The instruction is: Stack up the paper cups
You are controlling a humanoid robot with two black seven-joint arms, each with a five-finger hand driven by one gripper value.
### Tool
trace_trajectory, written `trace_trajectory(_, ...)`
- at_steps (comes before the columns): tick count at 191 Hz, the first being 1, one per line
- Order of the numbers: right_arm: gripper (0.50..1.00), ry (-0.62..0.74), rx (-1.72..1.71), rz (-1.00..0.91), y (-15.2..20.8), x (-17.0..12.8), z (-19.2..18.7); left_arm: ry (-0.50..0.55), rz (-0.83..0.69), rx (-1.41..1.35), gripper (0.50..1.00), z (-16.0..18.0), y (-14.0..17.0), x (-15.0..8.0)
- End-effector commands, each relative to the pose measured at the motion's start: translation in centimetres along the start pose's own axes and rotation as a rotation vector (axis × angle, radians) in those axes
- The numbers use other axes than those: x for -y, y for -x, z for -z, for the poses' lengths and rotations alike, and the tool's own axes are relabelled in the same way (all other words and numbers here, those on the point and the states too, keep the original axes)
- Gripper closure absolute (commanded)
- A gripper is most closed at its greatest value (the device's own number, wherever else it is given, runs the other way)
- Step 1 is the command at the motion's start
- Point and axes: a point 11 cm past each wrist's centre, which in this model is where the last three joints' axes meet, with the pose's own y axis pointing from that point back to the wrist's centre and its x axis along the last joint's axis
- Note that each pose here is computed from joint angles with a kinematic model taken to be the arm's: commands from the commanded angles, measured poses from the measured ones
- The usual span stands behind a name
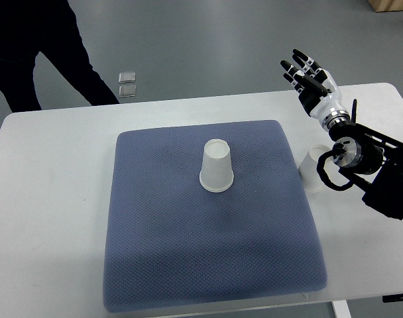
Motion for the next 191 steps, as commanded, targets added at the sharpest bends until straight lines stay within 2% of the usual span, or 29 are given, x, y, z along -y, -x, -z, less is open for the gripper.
trace_trajectory(1,0.587,0.0,0.0,0.0,0.0,0.0,0.0,0.0,0.0,0.0,0.5,0.0,0.0,0.0)
trace_trajectory(137,0.587,-0.017,0.005,-0.01,-0.2,0.2,0.6,-0.006,-0.006,0.002,0.5,0.4,-0.2,0.0)
trace_trajectory(191,0.587,-0.054,-0.011,0.016,1.3,1.5,3.1,-0.006,-0.003,0.002,0.5,0.4,-0.1,0.0)
